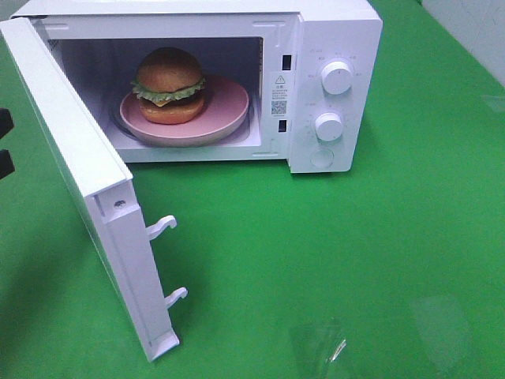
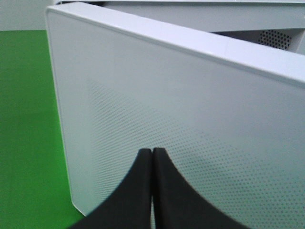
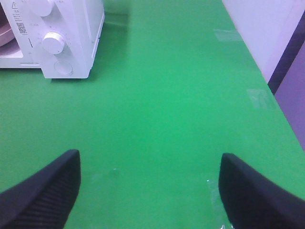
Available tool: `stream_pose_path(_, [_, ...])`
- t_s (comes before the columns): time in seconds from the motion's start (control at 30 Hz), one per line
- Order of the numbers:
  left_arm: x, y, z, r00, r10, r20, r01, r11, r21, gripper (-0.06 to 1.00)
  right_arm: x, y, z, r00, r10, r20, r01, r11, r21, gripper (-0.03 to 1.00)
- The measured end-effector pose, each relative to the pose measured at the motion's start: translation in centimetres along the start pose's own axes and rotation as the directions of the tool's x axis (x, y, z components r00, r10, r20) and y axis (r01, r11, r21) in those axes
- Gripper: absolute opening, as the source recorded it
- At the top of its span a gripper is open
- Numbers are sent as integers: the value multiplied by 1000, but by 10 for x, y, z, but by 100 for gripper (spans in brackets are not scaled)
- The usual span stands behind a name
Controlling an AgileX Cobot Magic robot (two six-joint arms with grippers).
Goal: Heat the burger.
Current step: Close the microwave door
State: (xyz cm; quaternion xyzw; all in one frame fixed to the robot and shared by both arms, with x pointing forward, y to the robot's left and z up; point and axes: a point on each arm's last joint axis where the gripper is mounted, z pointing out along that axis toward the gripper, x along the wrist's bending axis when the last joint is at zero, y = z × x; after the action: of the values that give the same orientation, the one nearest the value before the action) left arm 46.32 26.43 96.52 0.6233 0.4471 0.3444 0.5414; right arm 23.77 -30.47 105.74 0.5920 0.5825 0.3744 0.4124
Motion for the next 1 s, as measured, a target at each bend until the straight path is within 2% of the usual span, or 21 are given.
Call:
stream_pose_path(0.2, [-8, -8, 15, 999, -8, 52, 6, 999, 40, 0, 0, 0, 0, 1000, 0, 0, 0, 1000, 0, 76])
stream_pose_path(0.57, [-27, -13, 40, 996, -6, 90, 2, 999, 52, 0, 0, 0, 0, 1000, 0, 0, 0, 1000, 0, 76])
stream_pose_path(0.73, [-35, -5, 52, 996, -31, 80, 30, 999, 17, 0, 0, 0, 0, 1000, 0, 0, 0, 1000, 0, 76])
stream_pose_path(1.0, [-48, 5, 73, 996, -26, 88, 26, 1000, 3, 0, 0, 0, 0, 1000, 0, 0, 0, 1000, 0, 76])
